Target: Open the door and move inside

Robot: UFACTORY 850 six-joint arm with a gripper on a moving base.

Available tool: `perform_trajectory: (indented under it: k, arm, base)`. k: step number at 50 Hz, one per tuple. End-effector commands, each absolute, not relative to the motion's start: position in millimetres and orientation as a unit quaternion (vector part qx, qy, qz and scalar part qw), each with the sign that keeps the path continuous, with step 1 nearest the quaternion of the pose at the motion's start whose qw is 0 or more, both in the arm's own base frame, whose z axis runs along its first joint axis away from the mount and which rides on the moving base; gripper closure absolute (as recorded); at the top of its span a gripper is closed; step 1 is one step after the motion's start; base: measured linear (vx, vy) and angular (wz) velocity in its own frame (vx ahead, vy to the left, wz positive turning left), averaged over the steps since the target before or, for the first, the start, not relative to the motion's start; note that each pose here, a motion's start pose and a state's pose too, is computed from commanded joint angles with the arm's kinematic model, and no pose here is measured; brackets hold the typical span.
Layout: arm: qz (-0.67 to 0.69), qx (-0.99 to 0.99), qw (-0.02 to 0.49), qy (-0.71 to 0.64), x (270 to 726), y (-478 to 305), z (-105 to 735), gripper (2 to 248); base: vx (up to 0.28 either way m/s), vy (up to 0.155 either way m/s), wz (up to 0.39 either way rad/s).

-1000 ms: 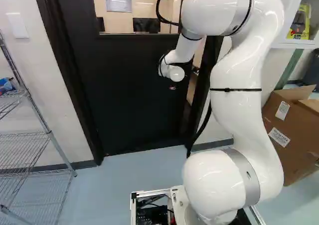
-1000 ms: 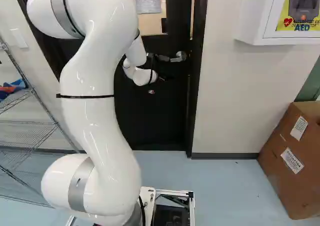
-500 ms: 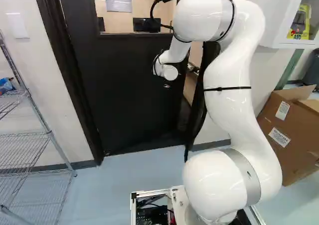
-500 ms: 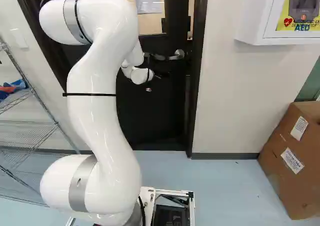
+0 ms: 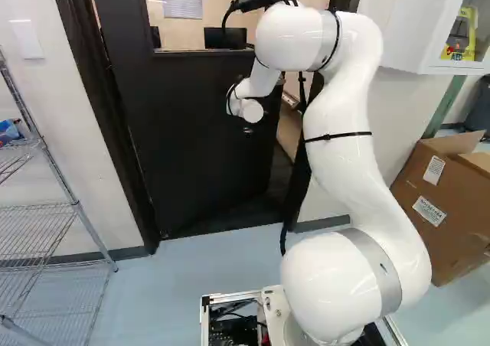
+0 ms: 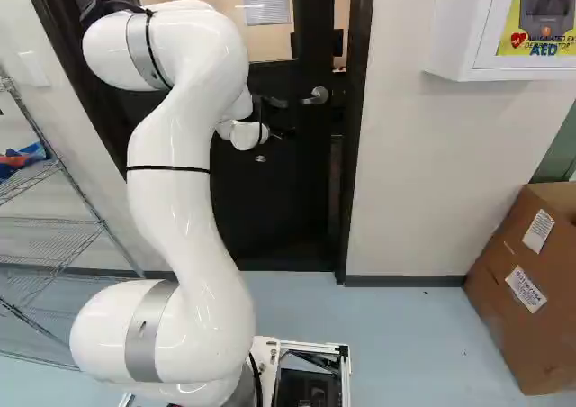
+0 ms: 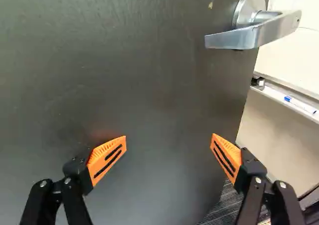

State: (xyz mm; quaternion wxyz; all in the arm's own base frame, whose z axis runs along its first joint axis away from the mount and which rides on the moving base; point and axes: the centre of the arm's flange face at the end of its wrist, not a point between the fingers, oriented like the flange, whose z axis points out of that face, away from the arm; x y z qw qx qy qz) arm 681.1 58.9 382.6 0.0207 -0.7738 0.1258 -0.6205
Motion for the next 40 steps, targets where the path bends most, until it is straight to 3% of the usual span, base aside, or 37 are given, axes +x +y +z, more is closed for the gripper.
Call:
perform_trajectory:
  k: [40]
  arm:
    - [-0.631,-0.773,0.052,0.034,695,123,380,3]
  base:
    - [0.0,0.0,0.0]
